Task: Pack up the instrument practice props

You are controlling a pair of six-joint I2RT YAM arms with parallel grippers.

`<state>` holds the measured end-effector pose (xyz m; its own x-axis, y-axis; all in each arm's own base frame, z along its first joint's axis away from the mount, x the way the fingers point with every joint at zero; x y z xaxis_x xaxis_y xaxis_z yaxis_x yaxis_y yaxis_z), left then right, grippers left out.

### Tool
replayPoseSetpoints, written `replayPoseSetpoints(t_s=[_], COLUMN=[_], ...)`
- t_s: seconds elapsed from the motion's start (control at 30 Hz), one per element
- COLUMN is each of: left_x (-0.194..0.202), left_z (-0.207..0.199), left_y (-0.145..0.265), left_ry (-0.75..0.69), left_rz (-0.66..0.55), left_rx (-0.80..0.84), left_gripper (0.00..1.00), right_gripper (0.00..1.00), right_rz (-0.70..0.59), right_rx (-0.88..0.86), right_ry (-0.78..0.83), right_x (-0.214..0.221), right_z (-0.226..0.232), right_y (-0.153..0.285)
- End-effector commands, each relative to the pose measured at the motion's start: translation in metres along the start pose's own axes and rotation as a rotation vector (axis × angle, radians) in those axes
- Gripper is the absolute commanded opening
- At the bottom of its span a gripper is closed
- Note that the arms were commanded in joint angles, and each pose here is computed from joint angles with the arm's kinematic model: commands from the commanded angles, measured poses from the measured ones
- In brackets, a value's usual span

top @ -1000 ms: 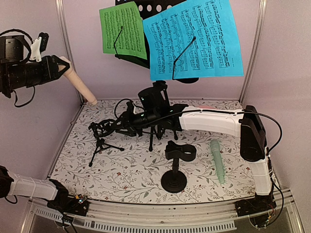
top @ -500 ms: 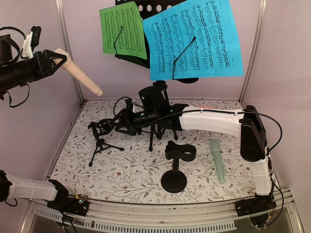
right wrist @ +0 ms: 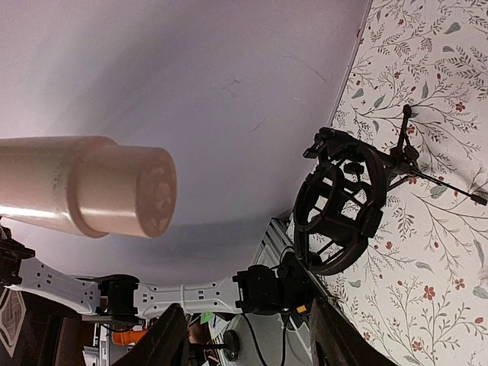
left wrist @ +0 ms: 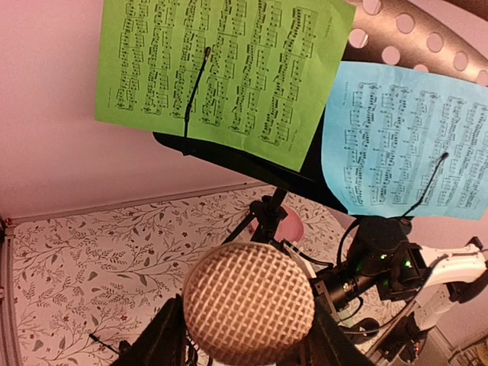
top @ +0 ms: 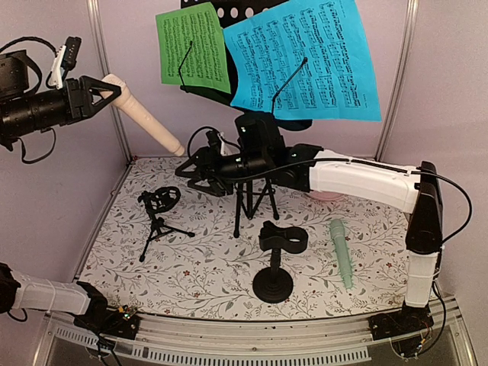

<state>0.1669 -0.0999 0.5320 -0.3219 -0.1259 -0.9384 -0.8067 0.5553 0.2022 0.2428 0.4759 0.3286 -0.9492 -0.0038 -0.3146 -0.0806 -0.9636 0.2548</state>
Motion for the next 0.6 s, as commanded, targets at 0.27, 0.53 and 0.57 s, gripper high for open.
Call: replayPoseSetpoints(t_s=[0.27, 0.53, 0.57], left_x=[0.034, 0.062, 0.065], left_z=[-0.010, -0.005, -0.006], left_y=[-0.040, -0.074, -0.077], left_ry=[0.045, 0.110, 0.117], left_rz=[0.182, 0.316, 0.334], left_rx=[0.231, 0.271, 0.280], left_gripper=[0.33, 0.30, 0.29], right_gripper=[0.58, 0.59, 0.59], right_rz=[-0.057, -0.067, -0.082], right_rx=[0.149, 0.129, 0.123], right_ry=[0.043, 0.010, -0.005], right_x=[0.021, 0.044, 0.046], right_z=[-0.007, -0.036, -0.038], right_y=[0.063, 0.076, 0.078])
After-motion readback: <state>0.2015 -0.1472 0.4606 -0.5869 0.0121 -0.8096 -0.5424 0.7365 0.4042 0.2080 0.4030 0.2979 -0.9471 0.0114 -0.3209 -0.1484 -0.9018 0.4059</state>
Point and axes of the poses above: each gripper's point midway between its finger pads, its own y axis back along the fingers, its own z axis along the line the jaws close on, x = y × z, the point moved 8 cm from there along y, back along the fingers, and after that the axes turned 2 degrees about -y, right-handed, at the moved point
